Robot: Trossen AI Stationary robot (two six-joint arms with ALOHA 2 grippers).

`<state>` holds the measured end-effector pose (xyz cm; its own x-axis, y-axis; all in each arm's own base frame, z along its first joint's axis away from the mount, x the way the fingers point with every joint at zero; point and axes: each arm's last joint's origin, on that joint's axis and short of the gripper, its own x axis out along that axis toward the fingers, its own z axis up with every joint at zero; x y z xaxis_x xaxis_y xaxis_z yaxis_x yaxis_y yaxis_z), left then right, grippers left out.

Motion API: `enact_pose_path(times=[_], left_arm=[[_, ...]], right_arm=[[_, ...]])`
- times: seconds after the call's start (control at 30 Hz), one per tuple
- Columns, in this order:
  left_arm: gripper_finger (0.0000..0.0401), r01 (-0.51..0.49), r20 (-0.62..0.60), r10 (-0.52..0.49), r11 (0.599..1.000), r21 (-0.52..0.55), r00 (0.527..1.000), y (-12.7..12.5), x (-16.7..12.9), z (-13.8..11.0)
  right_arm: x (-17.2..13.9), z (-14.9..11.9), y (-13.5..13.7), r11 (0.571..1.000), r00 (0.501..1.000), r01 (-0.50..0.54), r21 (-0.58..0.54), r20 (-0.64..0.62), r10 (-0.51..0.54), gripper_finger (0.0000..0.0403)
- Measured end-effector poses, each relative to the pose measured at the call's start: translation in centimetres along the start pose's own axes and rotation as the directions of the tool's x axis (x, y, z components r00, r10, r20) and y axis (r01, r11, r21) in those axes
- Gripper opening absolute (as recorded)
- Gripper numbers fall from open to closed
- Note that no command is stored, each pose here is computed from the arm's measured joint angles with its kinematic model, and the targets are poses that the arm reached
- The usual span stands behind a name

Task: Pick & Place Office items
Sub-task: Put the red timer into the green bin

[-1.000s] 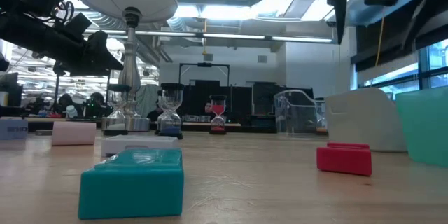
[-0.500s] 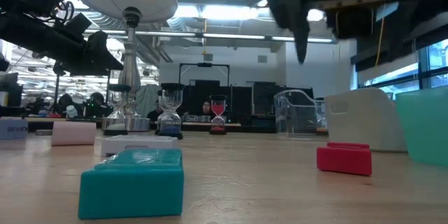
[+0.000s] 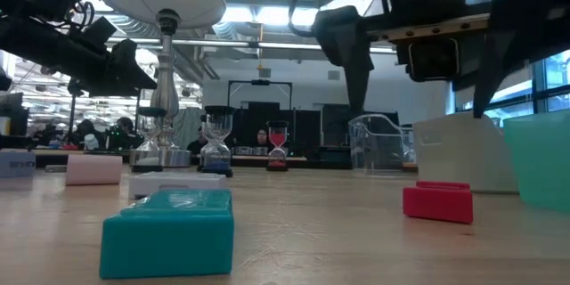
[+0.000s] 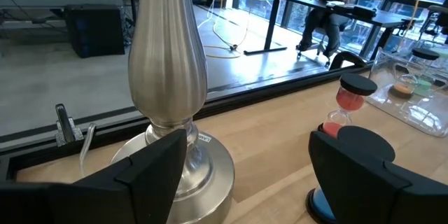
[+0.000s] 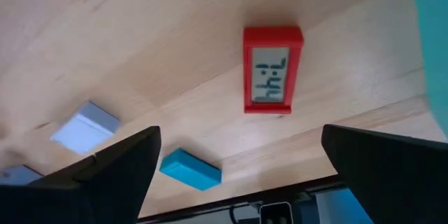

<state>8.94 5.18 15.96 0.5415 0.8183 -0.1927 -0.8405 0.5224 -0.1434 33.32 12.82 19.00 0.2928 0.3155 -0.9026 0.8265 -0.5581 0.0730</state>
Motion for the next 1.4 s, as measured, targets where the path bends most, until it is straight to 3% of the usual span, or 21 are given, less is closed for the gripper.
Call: enact_pose_path(times=[0.23, 0.43, 0.57, 0.8, 1.4], left_arm=[[0.0297, 0.0, 0.0, 0.0, 1.0, 0.0, 1.0, 0.0, 0.0, 0.0], [0.0297, 0.0, 0.0, 0.0, 1.0, 0.0, 1.0, 0.0, 0.0, 0.0], [0.0297, 0.0, 0.0, 0.0, 1.0, 0.0, 1.0, 0.0, 0.0, 0.0], [0.0297, 0.0, 0.0, 0.0, 1.0, 0.0, 1.0, 0.0, 0.0, 0.0], [0.0297, 0.0, 0.0, 0.0, 1.0, 0.0, 1.0, 0.0, 0.0, 0.0]], right_arm=[[0.6, -1.9, -1.2, 0.998, 0.996, -0.043, 0.05, 0.082, 0.039, 0.0399], [0.4, -3.5, -0.6, 0.997, 0.974, -0.003, 0.071, 0.225, -0.013, 0.0399], [2.1, -4.0, 0.0, 0.997, 0.96, 0.025, 0.074, 0.275, -0.045, 0.0399], [5.1, -4.1, 0.5, 0.994, 0.951, 0.08, 0.073, 0.294, -0.098, 0.0399], [6.0, -4.0, -0.1, 0.999, 0.922, 0.005, 0.034, 0.386, -0.017, 0.0399]])
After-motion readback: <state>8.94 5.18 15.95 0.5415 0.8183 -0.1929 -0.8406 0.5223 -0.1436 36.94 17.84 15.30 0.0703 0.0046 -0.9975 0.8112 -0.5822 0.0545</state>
